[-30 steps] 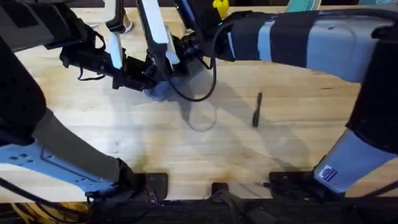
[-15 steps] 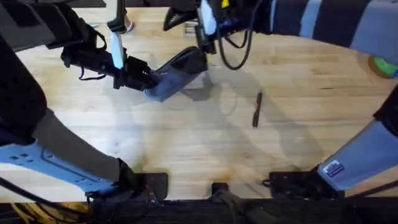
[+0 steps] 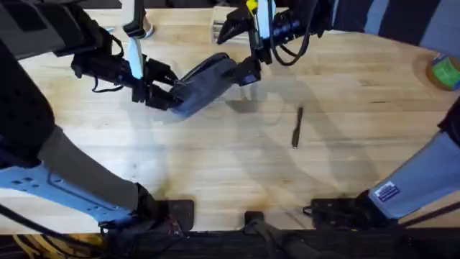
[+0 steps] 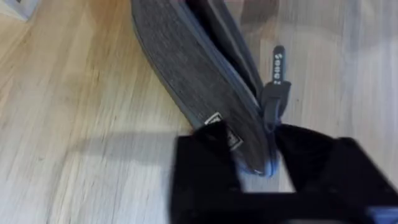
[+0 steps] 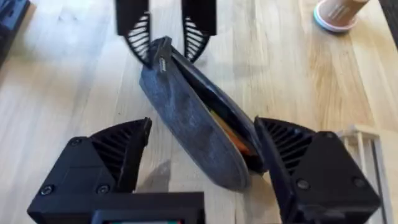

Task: Unzip the bag, pick up the pens from the table one at a time and place them inside, then zip the bag closed.

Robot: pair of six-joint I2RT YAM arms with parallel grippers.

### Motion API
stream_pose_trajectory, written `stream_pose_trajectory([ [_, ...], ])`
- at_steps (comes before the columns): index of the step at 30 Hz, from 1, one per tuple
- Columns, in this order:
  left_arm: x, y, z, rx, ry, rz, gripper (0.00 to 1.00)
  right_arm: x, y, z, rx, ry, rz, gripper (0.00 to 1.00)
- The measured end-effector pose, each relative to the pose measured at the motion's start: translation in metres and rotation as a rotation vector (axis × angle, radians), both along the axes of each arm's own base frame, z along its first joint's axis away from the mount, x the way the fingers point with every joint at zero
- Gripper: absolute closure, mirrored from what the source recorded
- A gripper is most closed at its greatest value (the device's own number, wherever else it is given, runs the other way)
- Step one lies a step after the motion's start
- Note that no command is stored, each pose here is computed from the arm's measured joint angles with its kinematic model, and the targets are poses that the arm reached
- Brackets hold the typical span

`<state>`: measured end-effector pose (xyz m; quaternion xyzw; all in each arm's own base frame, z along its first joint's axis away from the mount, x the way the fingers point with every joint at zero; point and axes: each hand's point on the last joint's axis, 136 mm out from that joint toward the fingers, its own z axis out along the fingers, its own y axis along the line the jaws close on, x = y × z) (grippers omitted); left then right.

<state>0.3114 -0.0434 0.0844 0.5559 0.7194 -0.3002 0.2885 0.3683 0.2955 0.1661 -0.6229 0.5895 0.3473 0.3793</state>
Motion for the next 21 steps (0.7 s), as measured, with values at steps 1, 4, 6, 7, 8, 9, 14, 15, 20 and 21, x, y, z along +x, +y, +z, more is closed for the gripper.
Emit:
stream_pose_trajectory([
  [1,0.000,-0.001,0.000,0.000,0.000,-0.002,0.394,0.001,-0.001,-0.001,-0.006,0.018,-0.017,0.008],
  [4,0.000,-0.002,0.000,-0.003,0.002,-0.004,0.028,0.007,-0.005,-0.005,-0.044,0.103,-0.102,0.008],
  [6,0.000,-0.002,0.000,-0.003,0.000,-0.004,0.010,0.009,-0.008,-0.005,-0.075,0.162,-0.153,0.008],
  [7,0.000,-0.002,0.000,-0.003,0.000,-0.004,0.008,0.010,-0.010,-0.003,-0.086,0.184,-0.171,0.008],
  [8,0.000,-0.002,0.001,-0.003,0.000,-0.004,0.008,0.011,-0.010,0.001,-0.093,0.198,-0.186,0.008],
  [9,0.000,-0.002,0.000,-0.003,0.000,-0.004,0.008,0.013,-0.010,0.006,-0.095,0.203,-0.197,0.008],
  [14,0.001,-0.002,0.001,-0.005,-0.005,-0.003,0.007,0.023,-0.006,0.037,-0.088,0.164,-0.214,0.008],
  [15,0.000,-0.002,0.002,-0.009,0.000,-0.001,0.007,0.023,-0.005,0.043,-0.096,0.150,-0.211,0.008],
  [20,0.004,0.011,0.019,-0.021,0.022,0.042,0.006,0.018,0.001,0.060,-0.185,0.039,-0.180,0.008],
  [21,0.007,0.017,0.026,-0.024,0.018,0.059,0.006,0.018,0.003,0.064,-0.202,-0.006,-0.167,0.008],
])
